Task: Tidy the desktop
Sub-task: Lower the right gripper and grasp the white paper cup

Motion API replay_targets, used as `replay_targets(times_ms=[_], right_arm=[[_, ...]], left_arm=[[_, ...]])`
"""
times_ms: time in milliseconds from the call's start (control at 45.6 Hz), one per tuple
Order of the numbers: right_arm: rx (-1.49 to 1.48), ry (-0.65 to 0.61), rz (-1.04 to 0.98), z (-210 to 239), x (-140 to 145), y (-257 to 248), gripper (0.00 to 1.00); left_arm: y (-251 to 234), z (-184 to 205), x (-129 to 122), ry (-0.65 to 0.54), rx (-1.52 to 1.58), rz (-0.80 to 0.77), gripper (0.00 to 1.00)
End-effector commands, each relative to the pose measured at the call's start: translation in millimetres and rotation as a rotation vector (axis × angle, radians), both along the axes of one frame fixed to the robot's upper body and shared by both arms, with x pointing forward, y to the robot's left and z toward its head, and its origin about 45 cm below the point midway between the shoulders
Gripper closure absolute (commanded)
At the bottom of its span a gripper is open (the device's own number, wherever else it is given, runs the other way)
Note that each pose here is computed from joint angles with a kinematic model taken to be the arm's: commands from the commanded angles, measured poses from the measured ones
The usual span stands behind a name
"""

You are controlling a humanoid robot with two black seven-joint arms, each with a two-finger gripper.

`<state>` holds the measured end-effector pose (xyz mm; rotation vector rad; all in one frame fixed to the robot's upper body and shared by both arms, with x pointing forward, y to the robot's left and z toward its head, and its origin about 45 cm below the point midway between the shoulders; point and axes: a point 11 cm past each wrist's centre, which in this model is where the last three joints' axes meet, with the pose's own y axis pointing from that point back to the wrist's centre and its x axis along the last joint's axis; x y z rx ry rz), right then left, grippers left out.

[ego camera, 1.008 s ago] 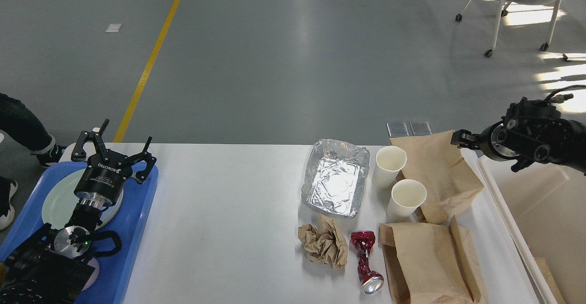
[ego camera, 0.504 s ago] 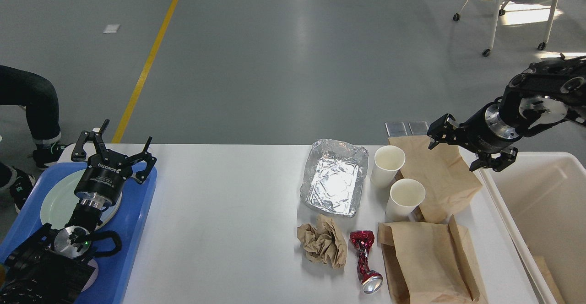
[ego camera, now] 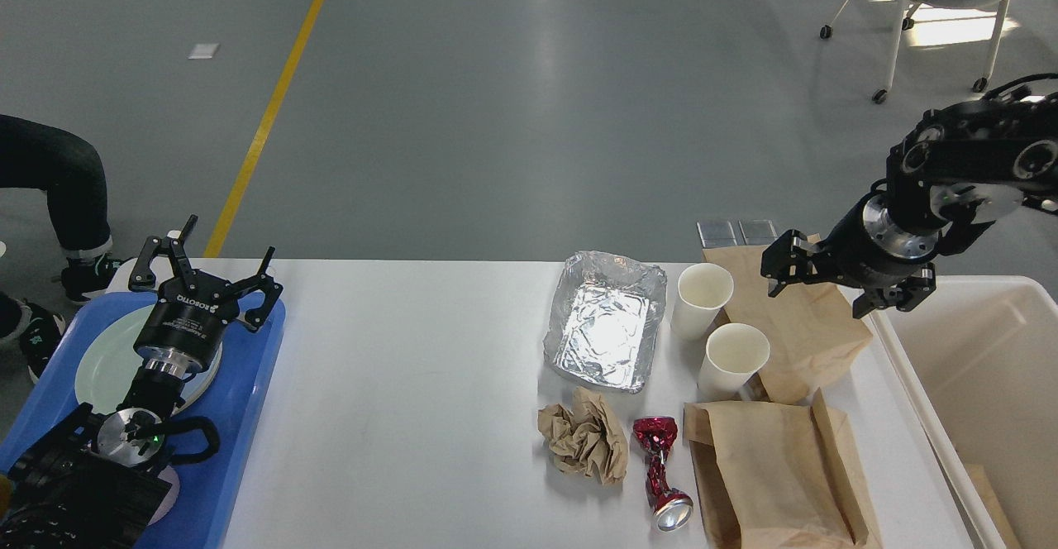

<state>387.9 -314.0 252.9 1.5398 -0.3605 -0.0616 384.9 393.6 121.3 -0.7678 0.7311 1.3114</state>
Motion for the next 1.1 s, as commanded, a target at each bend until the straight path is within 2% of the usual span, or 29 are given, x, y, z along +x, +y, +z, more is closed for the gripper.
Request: replay_targets(times_ms=[0, 66, 153, 438, 526, 614, 701, 877, 1074], right_arm=[[-0.008, -0.007, -0.011, -40.1, -8.6, 6.0, 0.03], [-0.028, -0.044, -0.015, -51.0, -6.6, 3.8, 0.05], [-0.054, -0.048, 0.019, -65.6, -6.7, 2.0, 0.14], [-0.051, -0.028, 0.026, -107.2, -11.5, 8.0, 0.15], [-0.049, -0.008, 0.020, -115.4, -17.4, 6.4, 0.27], [-0.055, -0.004, 0.009, -119.2, -18.5, 1.9, 0.44], [-0.052, -0.001, 0.003, -121.5, -19.3, 0.7, 0.49], [-0.058, 0.006, -0.001, -126.7, -23.5, -1.8, 0.75], [-0.050, -0.009, 0.009, -120.1, -18.5, 4.4, 1.00]], left_arm=[[0.1, -0.4, -0.3, 0.001, 0.000, 0.000, 0.03], [-0.1, 0.2, 0.2, -0.001, 0.000, 0.000, 0.03], [-0.1, 0.2, 0.2, -0.001, 0.000, 0.000, 0.03], [-0.1, 0.2, 0.2, -0.001, 0.000, 0.000, 0.03], [-0.1, 0.2, 0.2, -0.001, 0.000, 0.000, 0.03], [-0.1, 0.2, 0.2, -0.001, 0.000, 0.000, 0.03], [-0.1, 0.2, 0.2, -0.001, 0.000, 0.000, 0.03], [0.1, -0.4, -0.3, 0.001, 0.000, 0.000, 0.03], [-0.1, 0.2, 0.2, -0.001, 0.000, 0.000, 0.03]])
